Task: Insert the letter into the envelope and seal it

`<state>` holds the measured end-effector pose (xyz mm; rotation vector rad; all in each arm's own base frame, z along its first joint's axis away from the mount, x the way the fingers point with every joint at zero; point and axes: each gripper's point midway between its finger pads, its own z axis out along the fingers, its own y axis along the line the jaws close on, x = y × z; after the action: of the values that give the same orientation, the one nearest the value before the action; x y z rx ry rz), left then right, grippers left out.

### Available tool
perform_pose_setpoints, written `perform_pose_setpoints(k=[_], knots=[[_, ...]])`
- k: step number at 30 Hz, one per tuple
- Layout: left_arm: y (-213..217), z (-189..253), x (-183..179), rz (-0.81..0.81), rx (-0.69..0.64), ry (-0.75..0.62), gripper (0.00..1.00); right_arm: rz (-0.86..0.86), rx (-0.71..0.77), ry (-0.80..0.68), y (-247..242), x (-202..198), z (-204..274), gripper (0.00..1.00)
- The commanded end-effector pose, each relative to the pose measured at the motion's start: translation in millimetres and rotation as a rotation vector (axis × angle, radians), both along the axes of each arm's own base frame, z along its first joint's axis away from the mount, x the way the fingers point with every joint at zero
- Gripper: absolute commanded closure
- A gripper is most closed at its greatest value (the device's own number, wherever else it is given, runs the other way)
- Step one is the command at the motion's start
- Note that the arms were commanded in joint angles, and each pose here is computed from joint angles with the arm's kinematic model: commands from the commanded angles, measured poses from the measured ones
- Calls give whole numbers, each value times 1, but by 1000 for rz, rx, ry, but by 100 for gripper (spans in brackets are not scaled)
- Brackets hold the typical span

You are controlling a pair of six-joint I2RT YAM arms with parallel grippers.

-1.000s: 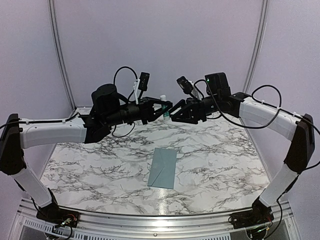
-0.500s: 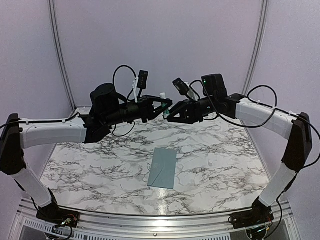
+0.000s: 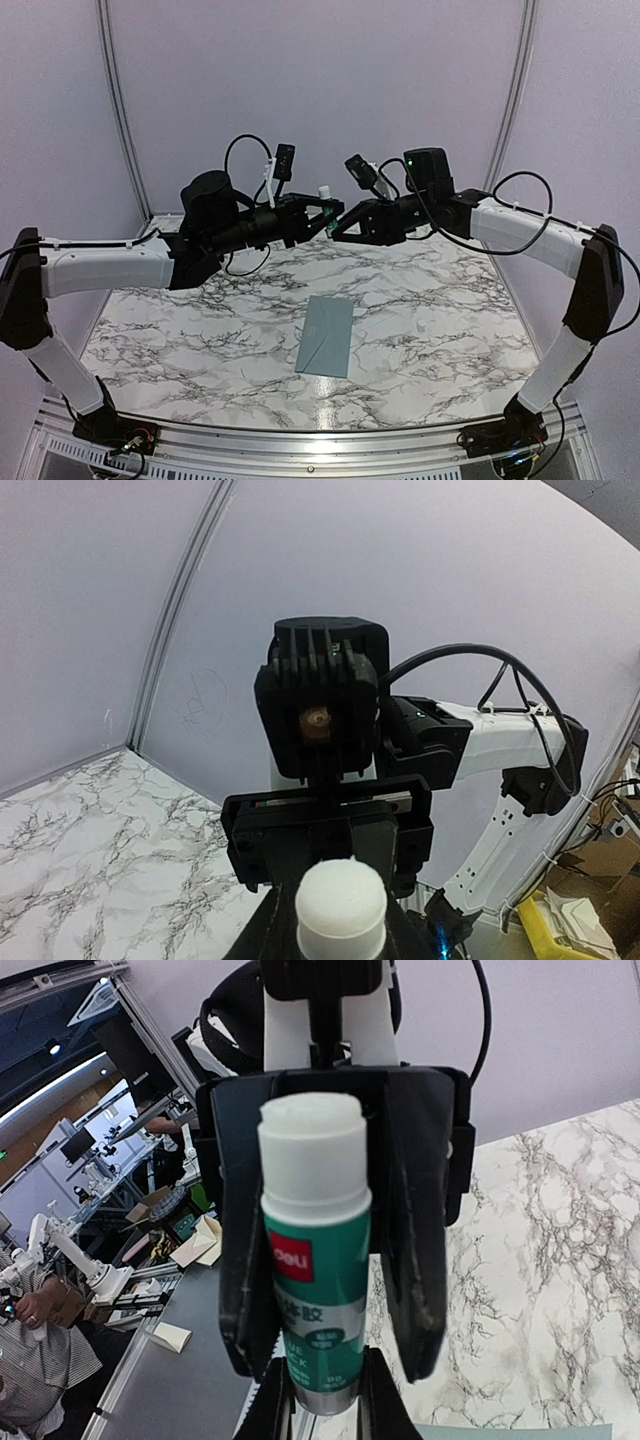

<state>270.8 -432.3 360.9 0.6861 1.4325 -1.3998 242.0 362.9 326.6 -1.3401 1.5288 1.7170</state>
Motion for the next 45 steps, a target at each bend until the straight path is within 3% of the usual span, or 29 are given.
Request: perform_pose_setpoints(k=[1, 5, 11, 13, 17, 19, 23, 26, 29, 34, 38, 45], knots=[[10, 10, -3, 29, -30, -21, 67, 15, 19, -7, 2, 1, 4, 93], [13, 8, -6, 30, -27, -17, 65, 13, 19, -5, 2, 2, 3, 93], [14, 10, -6, 32, -32, -11, 72, 7, 14, -1, 2, 3, 0, 93], [15, 10, -5, 37, -34, -6, 75, 5, 14, -4, 2, 3, 1, 93], [14, 9, -3, 42, -36, 4, 93, -33, 1, -32, 2, 6, 0, 94], [14, 7, 2, 60, -39, 23, 100, -122, -38, -91, 3, 18, -2, 94], [8, 2, 16, 130, -51, 64, 100, -550, -267, -277, -7, 79, -17, 92], [4, -3, 29, 204, -59, 98, 100, -680, -354, -256, -13, 97, -28, 99], [7, -5, 41, 271, -74, 129, 100, -633, -330, -208, -4, 86, -31, 94], [19, -4, 39, 297, -62, 95, 100, -397, -170, -191, -11, 49, 0, 57], [14, 1, 21, 147, -37, 32, 100, -302, -91, -278, -37, 36, 14, 41], [1, 8, -13, -90, -26, -54, 100, -46, -35, -139, -42, 11, -3, 45]])
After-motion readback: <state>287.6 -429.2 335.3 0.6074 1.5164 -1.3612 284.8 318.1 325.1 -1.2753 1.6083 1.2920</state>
